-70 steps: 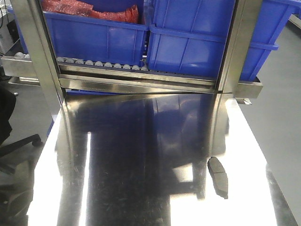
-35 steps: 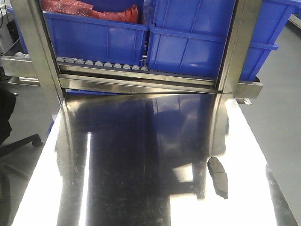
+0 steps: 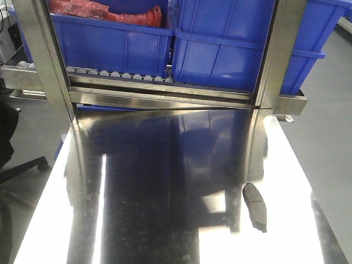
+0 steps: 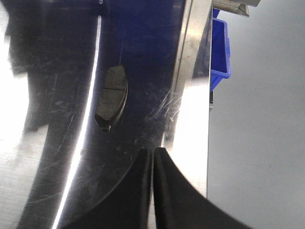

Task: Move and align brake pads A on conveyor
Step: 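Move the right gripper down over the other grey pad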

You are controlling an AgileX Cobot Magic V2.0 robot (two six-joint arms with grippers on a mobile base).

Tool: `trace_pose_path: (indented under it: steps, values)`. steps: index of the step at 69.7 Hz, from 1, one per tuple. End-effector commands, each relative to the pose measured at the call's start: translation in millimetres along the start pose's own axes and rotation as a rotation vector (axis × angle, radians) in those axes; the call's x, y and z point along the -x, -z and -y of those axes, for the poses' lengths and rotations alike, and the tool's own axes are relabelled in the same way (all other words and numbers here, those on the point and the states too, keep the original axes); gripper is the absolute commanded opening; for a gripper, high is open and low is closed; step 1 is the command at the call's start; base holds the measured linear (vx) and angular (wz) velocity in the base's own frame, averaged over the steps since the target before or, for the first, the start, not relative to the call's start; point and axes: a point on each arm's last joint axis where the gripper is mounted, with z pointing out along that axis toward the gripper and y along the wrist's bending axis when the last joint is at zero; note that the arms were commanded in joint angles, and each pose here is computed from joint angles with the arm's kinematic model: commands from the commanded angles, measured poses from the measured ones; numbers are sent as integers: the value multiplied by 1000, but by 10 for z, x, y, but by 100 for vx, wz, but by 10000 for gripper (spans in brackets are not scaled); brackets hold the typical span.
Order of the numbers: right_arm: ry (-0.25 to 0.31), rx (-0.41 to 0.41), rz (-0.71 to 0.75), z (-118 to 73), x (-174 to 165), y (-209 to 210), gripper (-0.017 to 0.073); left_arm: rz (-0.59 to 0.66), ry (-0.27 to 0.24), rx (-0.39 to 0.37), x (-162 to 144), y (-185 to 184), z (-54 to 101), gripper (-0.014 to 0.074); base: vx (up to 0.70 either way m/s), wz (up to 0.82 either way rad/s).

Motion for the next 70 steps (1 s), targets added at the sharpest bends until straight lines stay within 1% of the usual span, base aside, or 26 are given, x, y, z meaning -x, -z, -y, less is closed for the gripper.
trace_pose_path:
  steps: [1,22,28,32,36,39,42,43,45,46,50,51,58,63,70]
  values:
    - [6,-14,82,17,130,39,-3,110,-4,-44,159,47,54,164,0,0]
    - [6,-15,84,17,131,39,-3,110,-4,-44,159,47,54,164,0,0]
    - [6,-15,85,17,132,39,18,110,-3,-44,159,47,55,164,0,0]
    - [6,-15,85,17,132,39,53,110,-3,-44,159,47,55,164,0,0]
    - [6,-15,85,17,132,39,113,110,-3,-44,159,47,55,164,0,0]
    - [6,-15,86,17,133,39,176,110,-3,-44,159,47,55,164,0,0]
    - [6,-15,86,17,133,39,267,110,-3,-44,159,47,55,164,0,0]
    - [6,-15,86,17,133,39,282,110,-3,-44,159,47,55,164,0,0]
    - [6,-15,86,17,133,39,342,110,-3,-44,159,47,55,164,0,0]
    - [6,-15,86,17,133,39,386,110,-3,-44,159,47,55,164,0,0]
    - [6,-15,86,17,133,39,485,110,-3,-44,159,47,55,164,0,0]
    - [6,-15,86,17,133,39,523,110,-3,-44,159,47,55,164,0,0]
    - [1,-12,87,14,134,39,671,110,-3,-44,159,47,55,164,0,0]
    - [-33,-5,105,9,150,41,722,109,-4,-44,158,47,54,164,0,0]
    - [-61,-4,113,14,188,9,726,109,-4,-44,158,47,54,164,0,0]
